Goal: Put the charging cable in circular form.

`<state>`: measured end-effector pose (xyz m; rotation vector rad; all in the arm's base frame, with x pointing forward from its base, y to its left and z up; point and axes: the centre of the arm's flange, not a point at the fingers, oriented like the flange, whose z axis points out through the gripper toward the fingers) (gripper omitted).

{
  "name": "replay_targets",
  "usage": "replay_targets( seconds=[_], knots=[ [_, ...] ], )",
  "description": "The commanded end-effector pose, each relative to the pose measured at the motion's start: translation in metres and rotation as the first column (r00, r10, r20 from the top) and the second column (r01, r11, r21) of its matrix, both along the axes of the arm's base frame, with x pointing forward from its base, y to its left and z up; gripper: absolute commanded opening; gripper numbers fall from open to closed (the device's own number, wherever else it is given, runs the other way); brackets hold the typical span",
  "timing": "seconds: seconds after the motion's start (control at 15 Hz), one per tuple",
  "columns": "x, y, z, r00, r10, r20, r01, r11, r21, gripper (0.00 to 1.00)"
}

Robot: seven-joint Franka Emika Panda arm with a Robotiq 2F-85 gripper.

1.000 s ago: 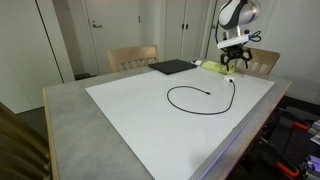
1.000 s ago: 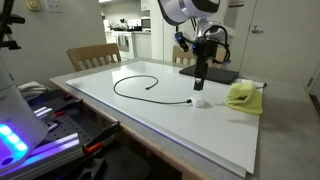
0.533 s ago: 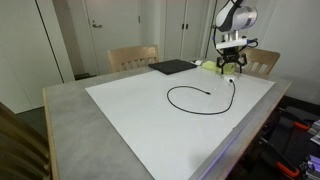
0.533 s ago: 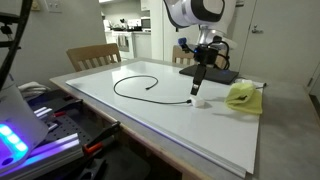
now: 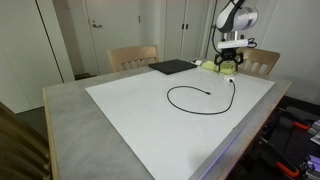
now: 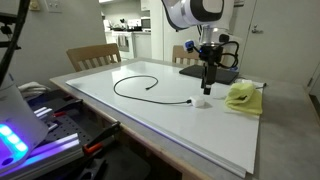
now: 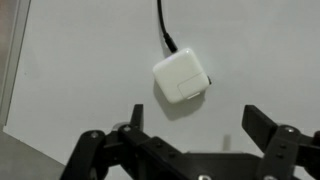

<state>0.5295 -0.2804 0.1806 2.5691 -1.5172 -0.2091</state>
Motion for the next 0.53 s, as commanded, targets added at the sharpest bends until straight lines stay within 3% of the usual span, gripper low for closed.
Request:
replay_targets(
  seconds=[0.0, 0.27, 0.47],
  knots=[
    [0.0001, 0.0010, -0.0005, 1.000, 0.005, 0.000, -0.005, 1.000, -0.002, 1.00],
    [0.0031, 0.0049, -0.0003, 0.992, 0.119, 0.040, -0.120, 0.992, 0.042, 1.00],
    [0.0047, 0.0023, 0.0005, 0.967, 0.238, 0.090, -0.248, 0.960, 0.126, 1.00]
  ],
)
